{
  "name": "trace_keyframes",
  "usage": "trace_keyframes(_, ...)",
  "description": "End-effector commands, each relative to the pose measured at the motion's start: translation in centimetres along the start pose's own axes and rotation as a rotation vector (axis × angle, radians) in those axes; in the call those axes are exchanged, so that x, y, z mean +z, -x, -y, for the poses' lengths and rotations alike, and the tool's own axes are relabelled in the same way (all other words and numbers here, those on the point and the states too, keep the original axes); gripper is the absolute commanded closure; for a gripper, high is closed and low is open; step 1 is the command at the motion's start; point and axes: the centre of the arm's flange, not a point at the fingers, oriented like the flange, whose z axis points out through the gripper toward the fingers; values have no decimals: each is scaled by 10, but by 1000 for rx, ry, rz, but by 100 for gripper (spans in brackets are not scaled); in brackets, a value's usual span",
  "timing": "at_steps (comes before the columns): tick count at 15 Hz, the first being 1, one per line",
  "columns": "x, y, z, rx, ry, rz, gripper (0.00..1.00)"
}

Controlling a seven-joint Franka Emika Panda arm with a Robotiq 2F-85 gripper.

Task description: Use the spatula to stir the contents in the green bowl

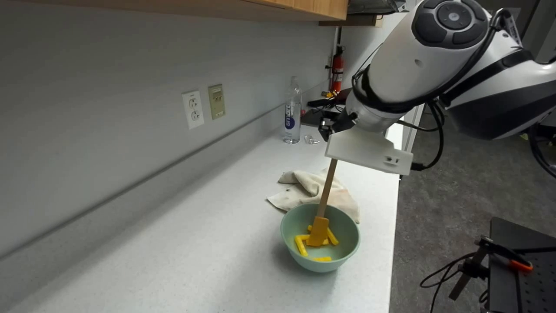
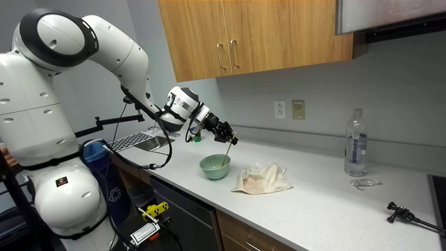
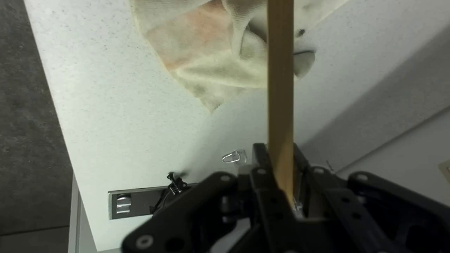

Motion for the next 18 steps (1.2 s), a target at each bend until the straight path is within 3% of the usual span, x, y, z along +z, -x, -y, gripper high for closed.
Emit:
trace_keyframes(1, -15, -2, -3, 58, -40, -59, 96)
trace_keyframes(5, -19, -5, -4, 75, -63, -70, 96)
trace_keyframes(13, -32, -5, -3, 25, -62, 113, 96)
trace_keyframes(18, -11, 7, -7, 15, -33, 115, 96)
